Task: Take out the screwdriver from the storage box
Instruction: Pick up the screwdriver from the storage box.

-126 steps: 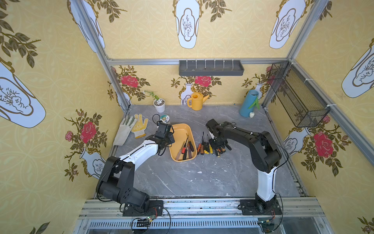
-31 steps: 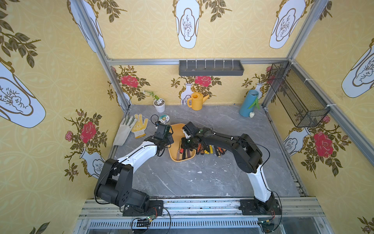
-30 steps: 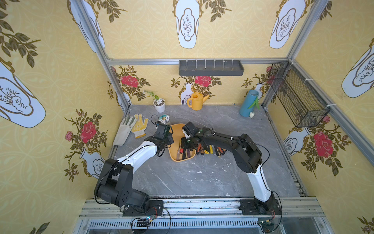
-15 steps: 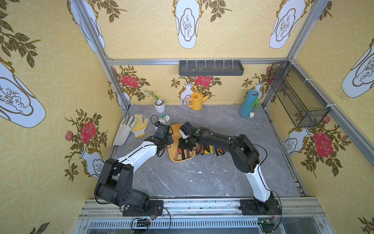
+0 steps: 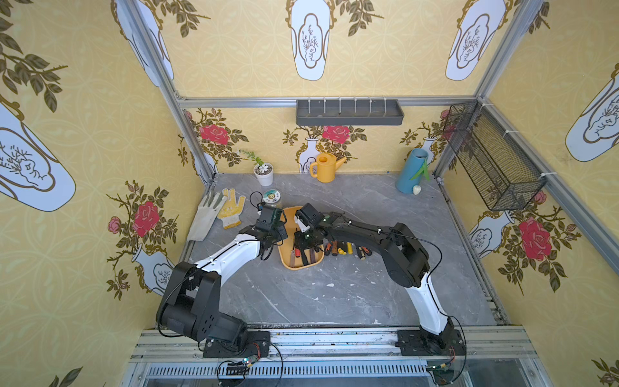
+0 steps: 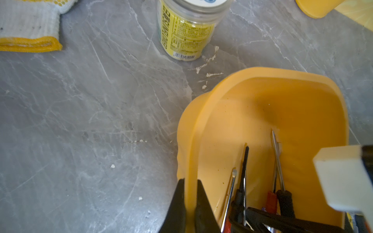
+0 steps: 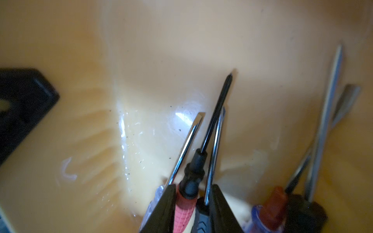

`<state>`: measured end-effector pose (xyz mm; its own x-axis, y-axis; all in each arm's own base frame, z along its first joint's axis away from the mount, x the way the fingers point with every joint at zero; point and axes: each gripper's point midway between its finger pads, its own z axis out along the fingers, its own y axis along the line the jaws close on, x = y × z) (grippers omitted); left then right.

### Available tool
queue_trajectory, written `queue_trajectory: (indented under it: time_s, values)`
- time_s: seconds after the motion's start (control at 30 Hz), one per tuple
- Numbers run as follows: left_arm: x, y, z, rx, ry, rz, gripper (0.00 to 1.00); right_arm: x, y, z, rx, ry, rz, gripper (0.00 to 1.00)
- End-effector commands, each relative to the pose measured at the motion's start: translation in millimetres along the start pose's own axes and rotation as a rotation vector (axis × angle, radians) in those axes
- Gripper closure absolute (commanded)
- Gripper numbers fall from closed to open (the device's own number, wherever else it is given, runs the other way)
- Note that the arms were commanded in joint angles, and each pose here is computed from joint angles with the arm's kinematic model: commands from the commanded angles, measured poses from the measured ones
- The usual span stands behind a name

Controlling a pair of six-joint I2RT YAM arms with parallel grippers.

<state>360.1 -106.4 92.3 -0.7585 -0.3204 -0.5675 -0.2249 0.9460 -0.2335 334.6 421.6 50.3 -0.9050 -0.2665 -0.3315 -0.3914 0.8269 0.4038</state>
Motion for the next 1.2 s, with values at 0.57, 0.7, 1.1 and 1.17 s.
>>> queue_trajectory:
  time_s: [0.57,0.7,1.1,1.17]
  values:
    - [-13,-13,5,0.045,-0.04,-0.016,1.0,-1,9,-10,0.003,-0.027,-0.044,0.71]
    - [-13,-12,4,0.044,-0.042,-0.015,1.0,2,9,-4,-0.004,-0.01,-0.035,0.75]
    - [-15,-14,2,0.049,-0.045,-0.012,1.0,21,-9,8,0.072,0.066,-0.015,0.71]
    - [-16,-15,2,0.052,-0.046,-0.013,1.0,22,-10,10,0.09,0.079,-0.02,0.71]
